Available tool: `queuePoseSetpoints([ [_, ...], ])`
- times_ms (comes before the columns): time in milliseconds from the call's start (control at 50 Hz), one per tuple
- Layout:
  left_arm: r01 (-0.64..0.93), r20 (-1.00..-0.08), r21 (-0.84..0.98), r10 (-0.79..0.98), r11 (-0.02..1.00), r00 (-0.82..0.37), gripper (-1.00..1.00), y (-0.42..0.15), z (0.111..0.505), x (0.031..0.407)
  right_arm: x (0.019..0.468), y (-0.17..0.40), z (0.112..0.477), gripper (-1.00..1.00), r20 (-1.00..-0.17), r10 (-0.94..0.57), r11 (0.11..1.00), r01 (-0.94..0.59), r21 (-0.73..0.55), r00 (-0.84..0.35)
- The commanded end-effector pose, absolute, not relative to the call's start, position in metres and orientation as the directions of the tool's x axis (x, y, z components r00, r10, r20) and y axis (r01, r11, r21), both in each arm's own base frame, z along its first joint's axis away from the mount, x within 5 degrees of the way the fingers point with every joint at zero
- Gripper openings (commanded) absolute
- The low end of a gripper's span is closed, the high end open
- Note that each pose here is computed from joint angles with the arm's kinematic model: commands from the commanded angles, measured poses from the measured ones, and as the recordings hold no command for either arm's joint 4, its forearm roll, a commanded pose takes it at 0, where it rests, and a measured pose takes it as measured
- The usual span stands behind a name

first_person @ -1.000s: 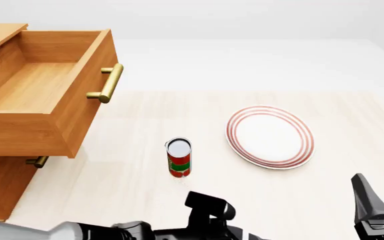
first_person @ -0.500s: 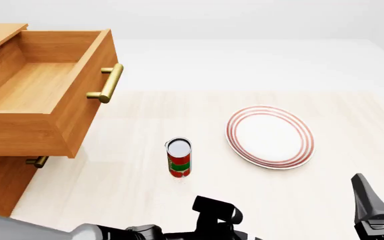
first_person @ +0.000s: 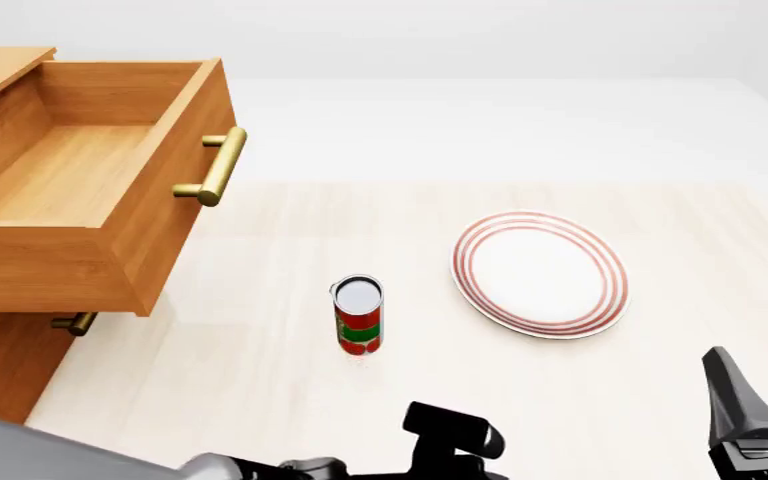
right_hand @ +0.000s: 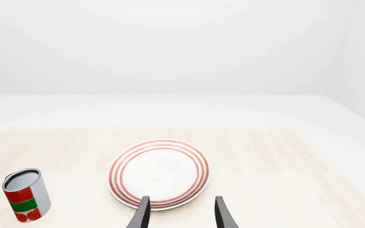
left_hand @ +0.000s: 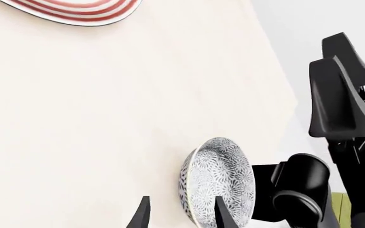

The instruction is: Put the bowl in the top drawer of the cabinet.

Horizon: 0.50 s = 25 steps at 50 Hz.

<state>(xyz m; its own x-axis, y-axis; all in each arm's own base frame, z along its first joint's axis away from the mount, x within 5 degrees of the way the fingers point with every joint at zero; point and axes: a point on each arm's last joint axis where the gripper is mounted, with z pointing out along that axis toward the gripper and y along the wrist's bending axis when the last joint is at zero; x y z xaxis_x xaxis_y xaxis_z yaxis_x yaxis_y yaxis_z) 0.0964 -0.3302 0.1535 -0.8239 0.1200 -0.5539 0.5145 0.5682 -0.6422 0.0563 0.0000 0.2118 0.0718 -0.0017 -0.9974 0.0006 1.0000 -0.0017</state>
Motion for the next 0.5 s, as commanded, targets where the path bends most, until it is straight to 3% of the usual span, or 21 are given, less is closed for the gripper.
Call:
queuePoseSetpoints([
  [20, 0.513, -0.546, -0.645, 0.127, 0.566, -0.828, 1.0, -0.338, 0.149, 0.094, 0.056, 0.0, 0.212, 1.0, -0.997, -0.002, 1.0, 0.0, -0.002, 0.072],
  [500, 0.511, -0.536, -0.647, 0.139, 0.566, -0.833, 1.0, -0.348, 0.137, 0.091, 0.056, 0.0, 0.212, 1.0, -0.997, -0.002, 1.0, 0.0, -0.002, 0.072],
])
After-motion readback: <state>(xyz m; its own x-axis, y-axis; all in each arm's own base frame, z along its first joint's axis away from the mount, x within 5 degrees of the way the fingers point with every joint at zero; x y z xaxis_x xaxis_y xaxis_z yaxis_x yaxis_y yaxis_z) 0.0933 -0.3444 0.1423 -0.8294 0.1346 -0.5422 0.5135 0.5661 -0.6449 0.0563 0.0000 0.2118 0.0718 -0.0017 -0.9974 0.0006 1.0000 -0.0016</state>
